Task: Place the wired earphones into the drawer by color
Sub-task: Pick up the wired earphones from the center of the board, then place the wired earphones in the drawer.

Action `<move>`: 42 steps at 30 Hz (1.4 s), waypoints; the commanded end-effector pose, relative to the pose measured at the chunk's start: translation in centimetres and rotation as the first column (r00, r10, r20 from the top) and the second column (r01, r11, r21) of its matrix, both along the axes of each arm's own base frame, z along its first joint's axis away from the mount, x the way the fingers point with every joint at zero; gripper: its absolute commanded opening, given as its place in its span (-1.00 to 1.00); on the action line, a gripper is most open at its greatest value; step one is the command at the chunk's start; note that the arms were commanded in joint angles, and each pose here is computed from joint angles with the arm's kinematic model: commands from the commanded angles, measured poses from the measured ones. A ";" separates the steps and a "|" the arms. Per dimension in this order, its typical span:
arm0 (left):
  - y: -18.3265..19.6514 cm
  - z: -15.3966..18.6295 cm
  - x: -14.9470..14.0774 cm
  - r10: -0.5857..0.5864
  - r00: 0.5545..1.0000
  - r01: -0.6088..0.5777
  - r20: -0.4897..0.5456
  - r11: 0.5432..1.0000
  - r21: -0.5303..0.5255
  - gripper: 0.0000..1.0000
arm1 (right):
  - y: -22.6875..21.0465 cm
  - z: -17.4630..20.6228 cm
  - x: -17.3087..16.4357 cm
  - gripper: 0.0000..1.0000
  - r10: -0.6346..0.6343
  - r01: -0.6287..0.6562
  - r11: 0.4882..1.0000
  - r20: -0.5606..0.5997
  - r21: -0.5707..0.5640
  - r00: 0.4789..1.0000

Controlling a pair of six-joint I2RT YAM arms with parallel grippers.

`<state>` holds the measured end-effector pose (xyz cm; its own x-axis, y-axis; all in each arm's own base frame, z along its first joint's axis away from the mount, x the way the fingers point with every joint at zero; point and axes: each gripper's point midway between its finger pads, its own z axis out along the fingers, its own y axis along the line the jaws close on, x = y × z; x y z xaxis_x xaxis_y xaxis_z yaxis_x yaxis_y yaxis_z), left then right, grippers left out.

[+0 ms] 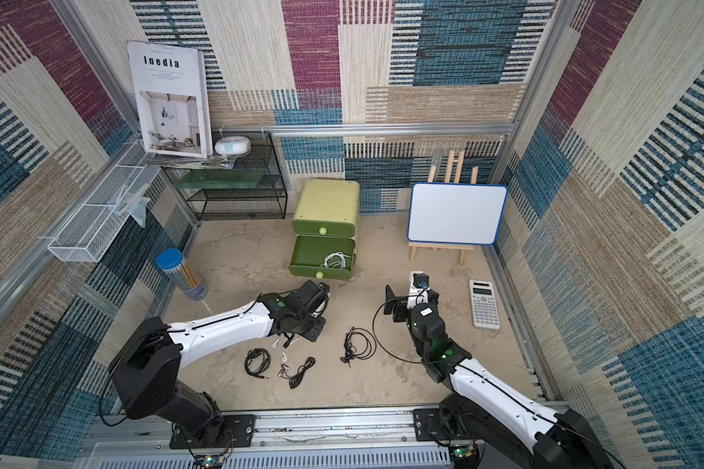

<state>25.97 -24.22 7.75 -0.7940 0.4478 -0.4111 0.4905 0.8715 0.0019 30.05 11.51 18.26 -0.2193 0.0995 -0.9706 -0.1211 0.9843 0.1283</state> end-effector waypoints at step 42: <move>-1.5 15.5 15.2 0.168 0.910 -0.071 0.380 0.964 -0.258 -1.00 | -0.5 1.3 -0.5 0.96 -0.013 0.011 1.000 0.050 0.029 0.999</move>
